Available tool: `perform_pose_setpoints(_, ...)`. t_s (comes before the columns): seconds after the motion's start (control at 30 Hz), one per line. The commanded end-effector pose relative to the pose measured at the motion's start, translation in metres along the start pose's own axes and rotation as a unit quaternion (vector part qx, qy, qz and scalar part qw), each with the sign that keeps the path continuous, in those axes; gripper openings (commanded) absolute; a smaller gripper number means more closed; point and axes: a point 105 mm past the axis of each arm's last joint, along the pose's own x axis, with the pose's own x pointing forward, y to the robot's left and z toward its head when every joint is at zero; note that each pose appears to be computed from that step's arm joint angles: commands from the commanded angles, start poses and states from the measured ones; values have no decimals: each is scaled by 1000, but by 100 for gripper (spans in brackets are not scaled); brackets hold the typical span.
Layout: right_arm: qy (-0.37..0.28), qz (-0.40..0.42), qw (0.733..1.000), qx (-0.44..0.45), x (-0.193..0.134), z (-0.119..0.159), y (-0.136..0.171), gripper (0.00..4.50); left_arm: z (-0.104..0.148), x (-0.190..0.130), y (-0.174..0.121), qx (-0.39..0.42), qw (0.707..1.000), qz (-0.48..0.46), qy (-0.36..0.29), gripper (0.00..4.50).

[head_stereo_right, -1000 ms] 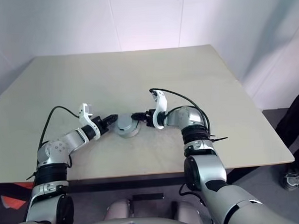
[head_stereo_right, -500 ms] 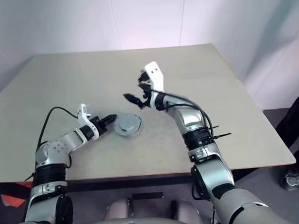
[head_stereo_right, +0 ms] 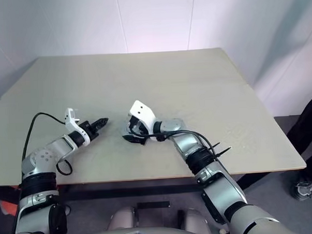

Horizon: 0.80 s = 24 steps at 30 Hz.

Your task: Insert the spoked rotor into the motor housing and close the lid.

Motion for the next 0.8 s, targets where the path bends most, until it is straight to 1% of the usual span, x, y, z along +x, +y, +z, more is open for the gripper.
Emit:
perform_pose_setpoints(0.03,-5,-16,1000,-5,0,2,-8,433,9,-2,-9,14,1000,-17,-16,0)
perform_pose_setpoints(0.13,-14,-29,999,13,-2,5,-16,433,6,-1,-10,14,1000,-19,-12,0)
perform_pose_setpoints(0.33,-28,-36,999,14,-9,17,-29,433,2,1,-11,12,1000,-20,-9,0)
perform_pose_setpoints(0.5,-4,-27,1000,12,-9,1,-26,433,2,1,-12,11,1000,-20,-12,0)
perform_pose_setpoints(0.6,-1,-24,1000,14,-8,-3,-23,433,4,0,-10,11,1000,-17,-14,0)
perform_pose_setpoints(0.67,-1,-26,1000,14,-8,-4,-23,391,5,-1,-8,11,1000,-13,-15,0)
perform_pose_setpoints(0.77,-8,-28,1000,12,-8,1,-25,312,7,-1,-8,12,1000,-12,-16,0)
perform_pose_setpoints(0.8,-10,-29,999,13,-9,2,-26,311,7,-1,-8,12,1000,-12,-17,0)
